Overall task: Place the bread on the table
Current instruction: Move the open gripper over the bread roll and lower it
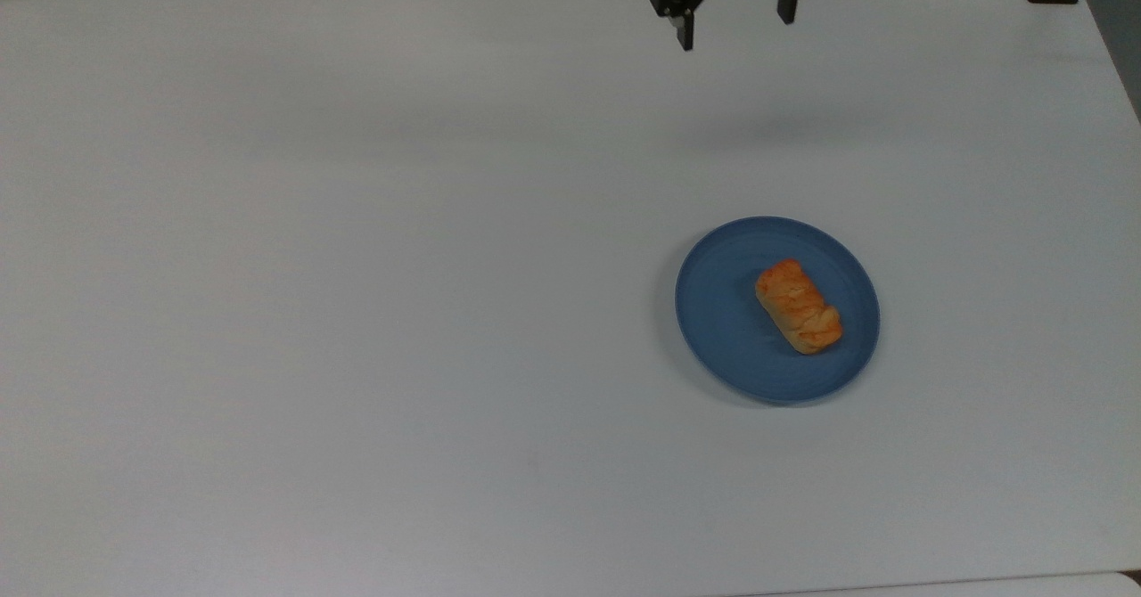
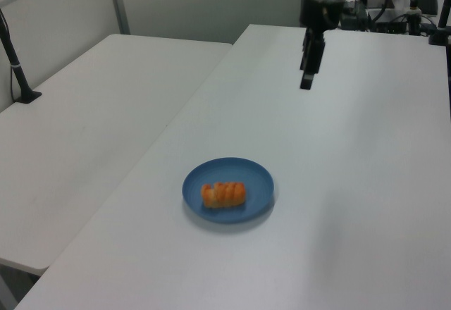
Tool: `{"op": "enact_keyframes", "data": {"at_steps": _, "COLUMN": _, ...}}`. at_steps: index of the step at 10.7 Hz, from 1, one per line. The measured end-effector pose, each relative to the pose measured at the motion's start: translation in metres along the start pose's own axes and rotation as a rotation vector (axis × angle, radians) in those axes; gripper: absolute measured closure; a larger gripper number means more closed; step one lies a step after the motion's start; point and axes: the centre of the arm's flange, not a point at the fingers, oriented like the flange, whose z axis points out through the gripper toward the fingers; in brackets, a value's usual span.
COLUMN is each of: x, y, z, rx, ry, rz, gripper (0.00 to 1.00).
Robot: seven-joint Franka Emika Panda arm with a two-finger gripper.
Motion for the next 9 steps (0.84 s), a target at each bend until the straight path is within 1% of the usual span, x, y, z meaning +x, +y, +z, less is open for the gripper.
{"op": "enact_keyframes", "data": {"at_steps": 3, "x": 0.030, "y": -0.012, "z": 0.026, "rx": 0.031, "ry": 0.070, "rz": 0.005, "gripper": 0.00}}
{"op": "enact_keyframes", "data": {"at_steps": 5, "x": 0.048, "y": -0.019, "z": 0.058, "rx": 0.050, "ry": 0.119, "rz": -0.004, "gripper": 0.00}}
{"op": "enact_keyframes", "data": {"at_steps": 7, "x": 0.059, "y": -0.029, "z": 0.099, "rx": 0.035, "ry": 0.140, "rz": -0.038, "gripper": 0.00}}
{"op": "enact_keyframes", "data": {"at_steps": 9, "x": 0.064, "y": -0.044, "z": 0.133, "rx": 0.011, "ry": 0.164, "rz": -0.084, "gripper": 0.00}}
